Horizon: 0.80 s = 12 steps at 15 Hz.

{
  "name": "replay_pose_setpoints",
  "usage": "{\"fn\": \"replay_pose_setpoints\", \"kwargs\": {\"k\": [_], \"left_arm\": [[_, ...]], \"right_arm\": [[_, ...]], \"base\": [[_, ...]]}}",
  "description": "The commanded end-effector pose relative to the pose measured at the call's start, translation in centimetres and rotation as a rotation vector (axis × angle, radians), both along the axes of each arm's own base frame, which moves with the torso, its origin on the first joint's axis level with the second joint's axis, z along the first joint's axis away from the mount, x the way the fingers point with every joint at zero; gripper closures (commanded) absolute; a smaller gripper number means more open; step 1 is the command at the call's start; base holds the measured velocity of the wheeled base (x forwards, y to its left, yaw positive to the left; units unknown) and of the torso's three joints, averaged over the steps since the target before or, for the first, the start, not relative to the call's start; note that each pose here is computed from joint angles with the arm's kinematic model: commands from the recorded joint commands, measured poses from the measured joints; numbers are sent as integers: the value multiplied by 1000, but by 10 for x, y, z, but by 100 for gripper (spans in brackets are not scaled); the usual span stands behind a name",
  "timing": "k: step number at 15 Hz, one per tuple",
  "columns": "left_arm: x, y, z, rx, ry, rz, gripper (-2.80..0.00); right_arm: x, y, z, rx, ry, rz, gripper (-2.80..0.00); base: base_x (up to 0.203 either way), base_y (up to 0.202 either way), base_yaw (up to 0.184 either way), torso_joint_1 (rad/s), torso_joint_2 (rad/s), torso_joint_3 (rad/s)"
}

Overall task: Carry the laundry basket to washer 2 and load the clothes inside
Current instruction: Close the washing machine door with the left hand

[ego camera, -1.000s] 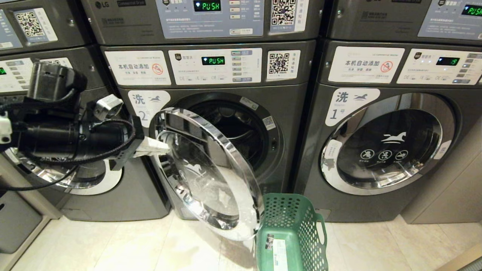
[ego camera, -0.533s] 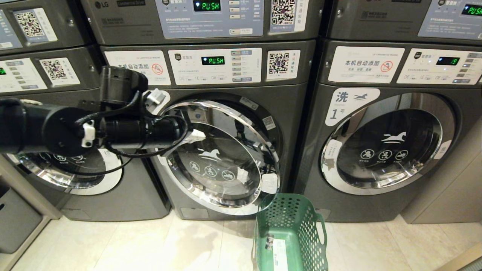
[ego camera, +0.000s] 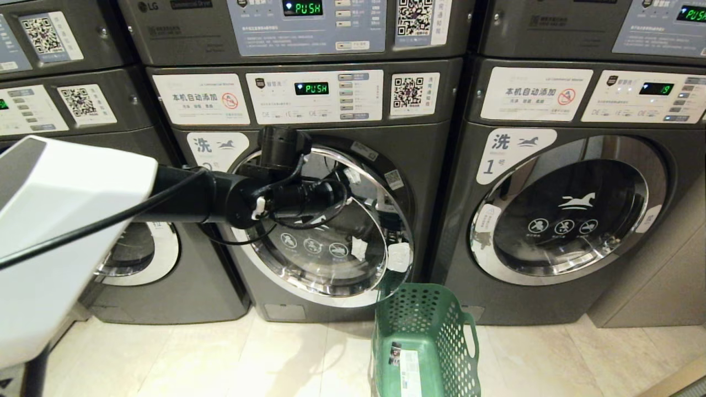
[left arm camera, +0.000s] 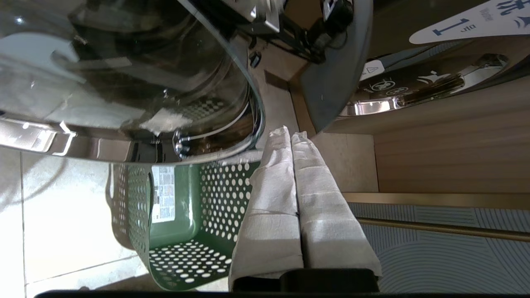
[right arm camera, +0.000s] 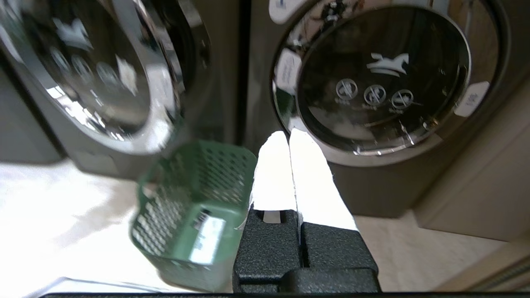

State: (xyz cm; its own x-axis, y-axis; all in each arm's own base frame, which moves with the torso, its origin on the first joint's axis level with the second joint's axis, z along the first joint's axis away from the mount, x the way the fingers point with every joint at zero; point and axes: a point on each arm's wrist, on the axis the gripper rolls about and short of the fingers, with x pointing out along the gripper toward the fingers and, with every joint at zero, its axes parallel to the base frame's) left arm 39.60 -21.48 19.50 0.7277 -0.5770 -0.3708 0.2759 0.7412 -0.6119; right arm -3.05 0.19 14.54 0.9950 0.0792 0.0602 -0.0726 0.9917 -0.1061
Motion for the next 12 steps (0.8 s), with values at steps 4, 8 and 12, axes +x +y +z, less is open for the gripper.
{"fn": "replay_pose_setpoints", "kwargs": {"k": [4,8,12], "left_arm": [[27,-18,-8,22,18,30,0],[31,-17,-12,25,13,39,0],[31,-22,-35,59,64,72,0]], "right_arm": [[125,5,119,170,298,156,0],[192,36,93,373,668,607,0],[231,59,40,460,945,787,0]], "base": [[0,0,0,0,0,0],[0,0,0,0,0,0],[0,0,0,0,0,0]]}}
